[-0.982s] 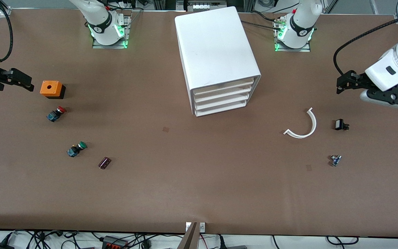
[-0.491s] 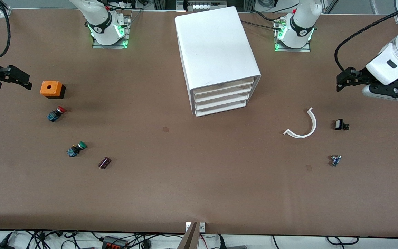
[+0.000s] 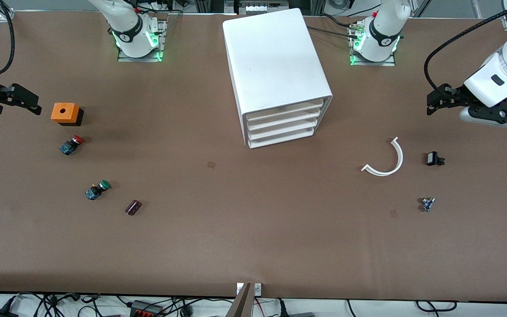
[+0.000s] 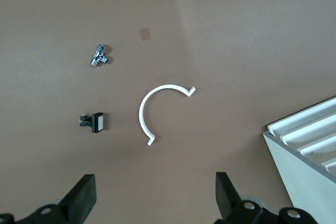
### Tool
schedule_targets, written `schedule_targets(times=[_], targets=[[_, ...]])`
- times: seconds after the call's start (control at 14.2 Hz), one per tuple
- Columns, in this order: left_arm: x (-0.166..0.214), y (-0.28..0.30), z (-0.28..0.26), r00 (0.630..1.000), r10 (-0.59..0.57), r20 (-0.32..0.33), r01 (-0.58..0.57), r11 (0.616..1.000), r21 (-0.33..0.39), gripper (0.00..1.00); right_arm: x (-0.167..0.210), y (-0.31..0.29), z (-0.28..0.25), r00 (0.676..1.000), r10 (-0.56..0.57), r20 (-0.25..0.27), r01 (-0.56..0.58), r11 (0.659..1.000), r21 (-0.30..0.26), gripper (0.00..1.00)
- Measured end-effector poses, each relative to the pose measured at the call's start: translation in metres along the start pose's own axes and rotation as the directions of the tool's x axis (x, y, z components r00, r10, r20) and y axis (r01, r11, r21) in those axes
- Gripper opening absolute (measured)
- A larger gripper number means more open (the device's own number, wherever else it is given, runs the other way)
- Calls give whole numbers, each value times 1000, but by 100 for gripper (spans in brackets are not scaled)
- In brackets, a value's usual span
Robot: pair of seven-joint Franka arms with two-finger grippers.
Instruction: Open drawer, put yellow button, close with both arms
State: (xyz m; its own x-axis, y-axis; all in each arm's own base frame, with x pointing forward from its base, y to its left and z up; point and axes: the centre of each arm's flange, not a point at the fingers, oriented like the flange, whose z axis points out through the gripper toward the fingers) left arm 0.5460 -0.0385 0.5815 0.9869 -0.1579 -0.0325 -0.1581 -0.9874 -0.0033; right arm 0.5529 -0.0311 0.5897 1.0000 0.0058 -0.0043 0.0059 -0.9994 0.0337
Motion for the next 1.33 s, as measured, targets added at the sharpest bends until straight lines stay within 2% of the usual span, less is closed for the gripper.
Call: schedule_targets(times=[1.33], targets=[[-1, 4, -3, 1000, 7, 4, -7, 1000, 0, 100, 4, -8, 4, 1000, -16, -11, 16, 1000, 1, 100]])
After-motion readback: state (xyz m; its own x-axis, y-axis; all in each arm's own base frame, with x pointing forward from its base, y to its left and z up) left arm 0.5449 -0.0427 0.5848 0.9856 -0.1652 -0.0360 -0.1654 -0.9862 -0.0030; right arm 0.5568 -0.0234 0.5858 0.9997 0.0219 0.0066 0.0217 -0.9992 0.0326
